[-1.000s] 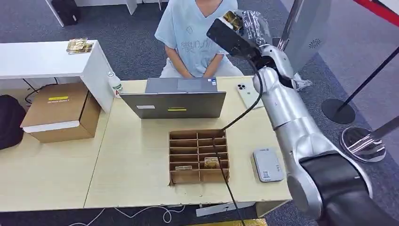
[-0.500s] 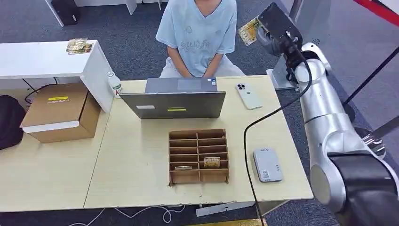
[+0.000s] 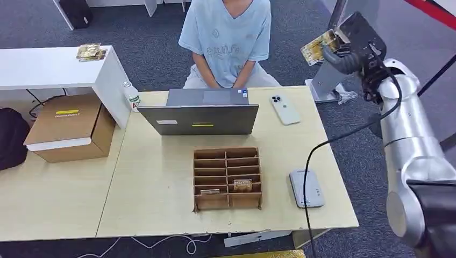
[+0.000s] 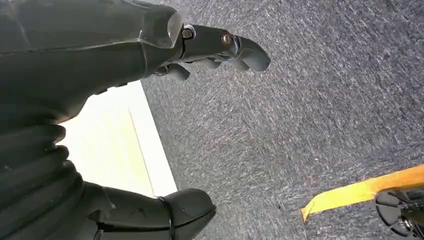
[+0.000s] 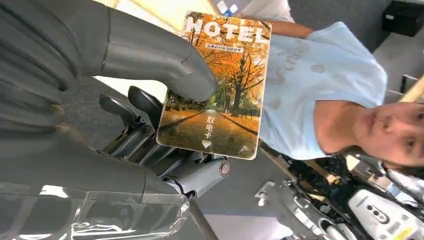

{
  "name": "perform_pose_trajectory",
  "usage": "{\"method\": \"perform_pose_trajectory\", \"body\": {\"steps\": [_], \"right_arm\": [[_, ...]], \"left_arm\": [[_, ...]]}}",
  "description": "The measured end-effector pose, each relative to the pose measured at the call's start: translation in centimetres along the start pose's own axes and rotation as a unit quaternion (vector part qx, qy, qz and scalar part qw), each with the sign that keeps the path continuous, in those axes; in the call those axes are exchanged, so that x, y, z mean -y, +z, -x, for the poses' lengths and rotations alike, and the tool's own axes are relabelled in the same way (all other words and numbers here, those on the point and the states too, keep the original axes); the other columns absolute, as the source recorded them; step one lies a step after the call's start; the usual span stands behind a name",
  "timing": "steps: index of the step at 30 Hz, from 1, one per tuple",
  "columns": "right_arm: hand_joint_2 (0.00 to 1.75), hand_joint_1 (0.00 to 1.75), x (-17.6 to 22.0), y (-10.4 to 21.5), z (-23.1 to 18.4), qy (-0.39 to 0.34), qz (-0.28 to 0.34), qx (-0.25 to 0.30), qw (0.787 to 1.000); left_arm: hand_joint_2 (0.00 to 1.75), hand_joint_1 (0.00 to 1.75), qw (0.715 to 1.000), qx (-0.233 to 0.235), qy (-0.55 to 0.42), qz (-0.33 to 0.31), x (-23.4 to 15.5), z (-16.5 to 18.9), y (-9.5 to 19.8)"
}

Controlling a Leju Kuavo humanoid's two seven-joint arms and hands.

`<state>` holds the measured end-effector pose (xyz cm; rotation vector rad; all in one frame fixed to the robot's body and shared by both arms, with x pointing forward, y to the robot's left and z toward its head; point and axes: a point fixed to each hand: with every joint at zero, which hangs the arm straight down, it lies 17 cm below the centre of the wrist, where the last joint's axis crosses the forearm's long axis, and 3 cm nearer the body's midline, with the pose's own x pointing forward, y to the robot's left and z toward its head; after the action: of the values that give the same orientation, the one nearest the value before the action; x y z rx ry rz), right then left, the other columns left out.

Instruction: Pass the card to the sensor for recognition and then transmit it.

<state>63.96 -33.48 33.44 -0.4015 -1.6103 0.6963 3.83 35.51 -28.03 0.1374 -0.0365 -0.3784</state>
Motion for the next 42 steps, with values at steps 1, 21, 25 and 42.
{"method": "perform_pose_trajectory", "body": {"steps": [1,21,25,42], "right_arm": [[1.75,1.75,0.3,0.4,0.7,0.003,-0.003,-0.005,1.0],[1.75,1.75,1.5,12.0,13.2,0.062,-0.057,-0.078,0.993],[1.75,1.75,-0.8,14.3,14.7,0.045,-0.098,-0.086,0.99],[1.75,1.75,-5.1,15.9,16.5,0.031,-0.165,-0.105,0.98]], "left_arm": [[1.75,0.0,1.0,0.0,0.002,0.0,0.0,0.0,0.0],[1.75,0.0,1.0,-0.016,0.012,0.005,0.3,0.7,0.0],[1.75,0.0,1.0,-0.02,0.016,0.006,0.3,0.8,0.0],[1.75,0.0,1.0,-0.021,0.02,0.009,0.5,0.8,0.1]]}}
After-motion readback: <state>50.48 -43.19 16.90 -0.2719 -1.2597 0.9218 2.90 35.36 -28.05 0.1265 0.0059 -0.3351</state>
